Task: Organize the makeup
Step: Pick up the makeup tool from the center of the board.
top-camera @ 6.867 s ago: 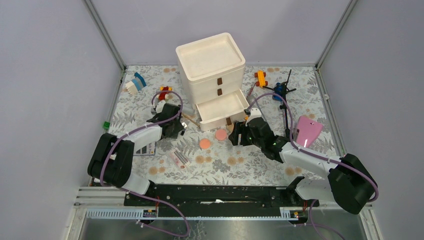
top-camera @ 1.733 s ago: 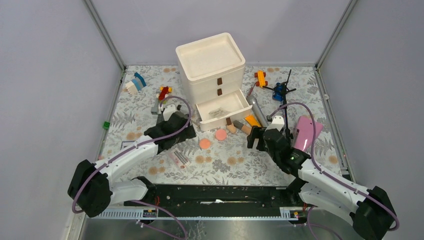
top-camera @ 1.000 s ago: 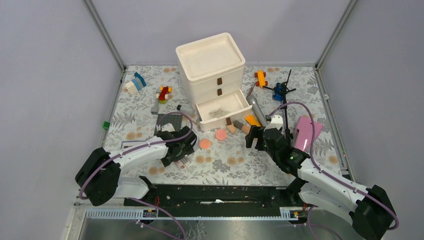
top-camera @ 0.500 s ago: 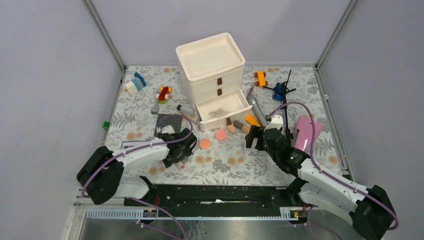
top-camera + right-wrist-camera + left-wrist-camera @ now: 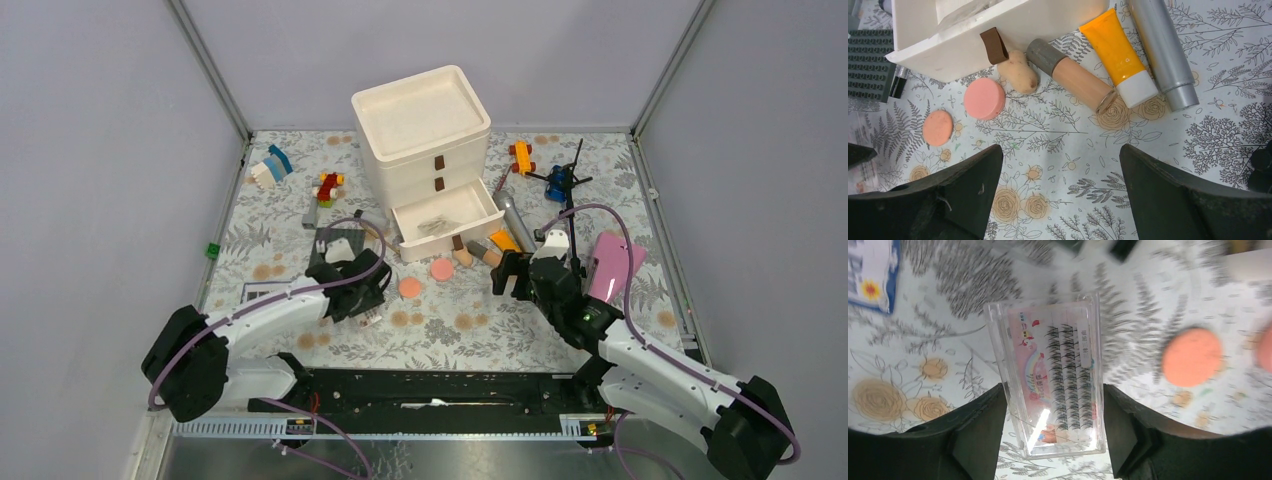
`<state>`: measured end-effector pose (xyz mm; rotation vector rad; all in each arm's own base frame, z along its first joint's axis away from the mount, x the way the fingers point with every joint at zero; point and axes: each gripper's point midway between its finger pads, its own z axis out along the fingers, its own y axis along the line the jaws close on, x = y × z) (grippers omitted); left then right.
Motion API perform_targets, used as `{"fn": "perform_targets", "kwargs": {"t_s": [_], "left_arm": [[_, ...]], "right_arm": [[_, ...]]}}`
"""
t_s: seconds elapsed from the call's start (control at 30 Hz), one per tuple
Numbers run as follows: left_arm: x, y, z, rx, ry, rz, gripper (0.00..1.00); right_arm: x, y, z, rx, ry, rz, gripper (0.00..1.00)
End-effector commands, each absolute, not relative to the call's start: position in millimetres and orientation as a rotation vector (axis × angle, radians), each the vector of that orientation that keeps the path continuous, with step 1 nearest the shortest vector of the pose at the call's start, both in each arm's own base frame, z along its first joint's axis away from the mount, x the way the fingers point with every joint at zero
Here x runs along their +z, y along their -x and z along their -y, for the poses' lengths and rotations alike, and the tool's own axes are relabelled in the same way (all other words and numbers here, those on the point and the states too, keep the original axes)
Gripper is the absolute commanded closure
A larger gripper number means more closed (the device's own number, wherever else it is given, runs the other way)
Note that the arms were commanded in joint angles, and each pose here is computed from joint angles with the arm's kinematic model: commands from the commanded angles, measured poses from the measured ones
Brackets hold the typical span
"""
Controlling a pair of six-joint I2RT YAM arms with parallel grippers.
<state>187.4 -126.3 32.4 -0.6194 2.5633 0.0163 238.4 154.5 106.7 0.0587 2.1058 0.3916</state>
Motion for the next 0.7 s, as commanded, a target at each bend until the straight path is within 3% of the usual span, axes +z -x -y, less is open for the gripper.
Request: {"fn": "perform_targets", "kwargs": {"t_s": [0.0,0.07,0.3,0.43,0.67], "left_arm": [[102,-235,146,-0.055,0.415,-2.408,0.84],[123,-250,156,-0.056,0.319,-2.380,0.88],[181,-309,214,-0.124,-0.129,-2.239,0.85],[210,-342,244,-0.114,-0.337,-2.140,1.00],[223,-384,300,-0.101,-0.739,-2.002,1.00]], "right_arm": [[120,-242,-155,0.409,-0.081,-2.058,0.06],[122,-241,-154,0.411,-0.081,-2.053,0.06],[131,-239,-149,0.401,-0.072,-2.034,0.06],[142,-235,-144,0.386,-0.042,-2.024,0.05],[164,-228,-130,0.349,-0.014,-1.987,0.05]]}}
